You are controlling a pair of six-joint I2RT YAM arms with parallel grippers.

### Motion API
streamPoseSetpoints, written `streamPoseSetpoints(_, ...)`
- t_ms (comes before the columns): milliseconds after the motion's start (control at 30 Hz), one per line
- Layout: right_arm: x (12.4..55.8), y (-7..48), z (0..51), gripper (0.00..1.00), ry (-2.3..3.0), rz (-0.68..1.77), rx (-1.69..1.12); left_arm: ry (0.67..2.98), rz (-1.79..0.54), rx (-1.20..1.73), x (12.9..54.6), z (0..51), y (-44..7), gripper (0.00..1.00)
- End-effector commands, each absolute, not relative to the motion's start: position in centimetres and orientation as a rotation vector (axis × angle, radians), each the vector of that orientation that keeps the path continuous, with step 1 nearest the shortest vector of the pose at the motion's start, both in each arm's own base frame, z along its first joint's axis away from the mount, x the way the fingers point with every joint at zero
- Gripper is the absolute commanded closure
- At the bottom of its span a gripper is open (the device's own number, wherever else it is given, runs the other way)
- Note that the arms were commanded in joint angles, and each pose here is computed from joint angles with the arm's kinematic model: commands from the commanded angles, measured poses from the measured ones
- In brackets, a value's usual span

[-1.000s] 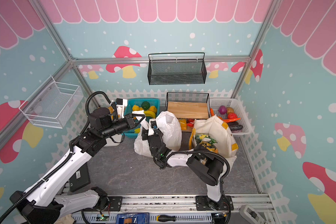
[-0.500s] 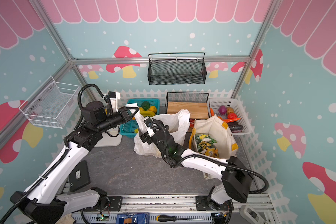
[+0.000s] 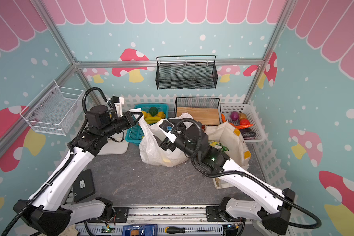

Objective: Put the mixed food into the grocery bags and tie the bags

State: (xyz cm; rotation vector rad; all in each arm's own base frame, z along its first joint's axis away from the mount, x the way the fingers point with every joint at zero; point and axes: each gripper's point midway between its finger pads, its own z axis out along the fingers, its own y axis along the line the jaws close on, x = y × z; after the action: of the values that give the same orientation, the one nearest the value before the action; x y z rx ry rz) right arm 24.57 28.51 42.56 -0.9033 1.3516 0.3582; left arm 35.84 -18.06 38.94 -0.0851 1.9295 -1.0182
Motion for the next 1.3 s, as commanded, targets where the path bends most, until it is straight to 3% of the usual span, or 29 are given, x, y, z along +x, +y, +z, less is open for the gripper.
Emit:
streamPoseSetpoints(0, 24.5, 25.0, 41.0, 0.13, 1.389, 0.345, -0.931, 1.926, -1.003, -0.072, 36.0, 39.4, -17.8, 1.00)
streamPoseSetpoints(300, 26.9, 20.6, 36.8, 0.14, 1.468, 0.433, -0.834, 1.940, -0.998, -0.061, 36.0, 39.0, -17.8, 1.00)
streamPoseSetpoints(433, 28.8, 21.2, 35.4, 0.22, 1.436, 0.495, -0.855, 1.944, -1.003, -0.056, 35.9, 38.9, -17.9, 1.00)
streamPoseSetpoints(600, 30.2, 22.2, 35.0, 0.60, 1.360, 0.537, -0.887, 1.952, -0.984, -0.047, 35.8, 38.7, -17.8, 0.98)
streamPoseSetpoints(667, 30.3, 22.4, 34.6, 0.77, 1.350, 0.548, -0.892, 1.955, -0.966, -0.046, 35.7, 38.8, -17.5, 0.90)
streamPoseSetpoints(767, 30.5, 22.1, 34.3, 0.96, 1.350, 0.553, -0.870, 1.958, -0.909, -0.041, 35.5, 38.9, -16.5, 0.68)
streamPoseSetpoints(1000, 30.2, 21.7, 34.2, 1.00, 1.382, 0.687, -0.834, 1.753, -0.683, 0.069, 31.5, 40.8, -12.0, 0.40)
streamPoseSetpoints(1267, 29.6, 22.3, 34.3, 1.00, 1.384, 0.840, -0.886, 1.421, -0.787, 0.698, 21.9, 44.6, -17.8, 0.42)
